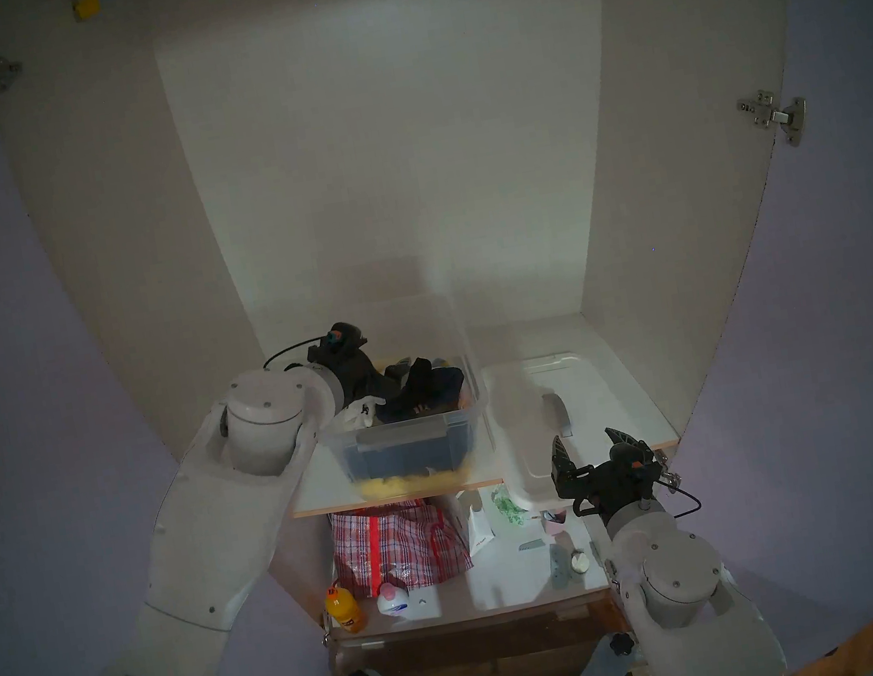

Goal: Take socks out of the storage bin, place them on top of the cabinet, and put the lid back on the bin

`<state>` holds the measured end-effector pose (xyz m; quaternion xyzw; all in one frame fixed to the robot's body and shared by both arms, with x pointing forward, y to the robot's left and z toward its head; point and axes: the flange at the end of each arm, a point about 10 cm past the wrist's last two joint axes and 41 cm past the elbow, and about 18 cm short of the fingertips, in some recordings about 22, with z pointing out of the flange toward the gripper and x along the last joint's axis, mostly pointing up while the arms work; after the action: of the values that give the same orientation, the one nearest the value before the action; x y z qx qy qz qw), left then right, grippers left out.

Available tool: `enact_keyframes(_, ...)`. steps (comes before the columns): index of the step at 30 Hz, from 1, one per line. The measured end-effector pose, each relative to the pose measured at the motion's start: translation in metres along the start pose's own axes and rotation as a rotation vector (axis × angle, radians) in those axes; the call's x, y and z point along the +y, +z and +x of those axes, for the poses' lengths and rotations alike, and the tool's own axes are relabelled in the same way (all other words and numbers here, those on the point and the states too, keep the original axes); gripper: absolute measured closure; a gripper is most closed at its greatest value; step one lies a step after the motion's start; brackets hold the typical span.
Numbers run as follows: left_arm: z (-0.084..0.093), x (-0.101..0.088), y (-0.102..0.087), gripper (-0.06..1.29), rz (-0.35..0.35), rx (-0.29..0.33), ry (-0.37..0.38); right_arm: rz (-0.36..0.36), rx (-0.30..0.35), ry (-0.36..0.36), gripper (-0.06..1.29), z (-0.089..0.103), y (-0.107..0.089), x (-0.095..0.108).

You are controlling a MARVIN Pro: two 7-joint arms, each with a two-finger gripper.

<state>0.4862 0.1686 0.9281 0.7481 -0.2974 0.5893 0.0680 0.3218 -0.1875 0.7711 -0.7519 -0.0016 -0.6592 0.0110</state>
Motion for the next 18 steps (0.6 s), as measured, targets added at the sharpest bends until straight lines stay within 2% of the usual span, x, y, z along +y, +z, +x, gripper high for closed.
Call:
enact_keyframes(4,0.010,0.004,0.016,0.02,-0.018,-0.011,0.038,0.000,0.000,0.000,-0.02,0.000,0.000,0.000)
enact_keyframes(5,0.013,0.003,0.025,0.02,-0.031,-0.034,0.066,0.000,0.000,0.000,-0.02,0.000,0.000,0.000)
enact_keyframes(7,0.010,0.002,0.030,0.02,-0.028,-0.056,0.081,0.000,0.000,0.000,-0.02,0.000,0.000,0.000)
enact_keyframes(10,-0.008,-0.001,0.056,0.02,-0.019,-0.163,0.115,0.000,-0.001,0.000,-0.02,0.000,0.000,0.000)
enact_keyframes(13,-0.014,-0.002,0.068,0.02,-0.019,-0.202,0.112,0.000,-0.001,0.000,-0.02,0.000,0.000,0.000)
enact_keyframes(15,-0.016,-0.002,0.076,0.02,-0.017,-0.238,0.140,0.000,-0.001,0.000,-0.02,0.000,0.000,0.000)
enact_keyframes(18,-0.012,0.002,0.091,0.02,-0.025,-0.270,0.149,0.000,-0.001,0.000,-0.02,-0.001,0.000,0.000)
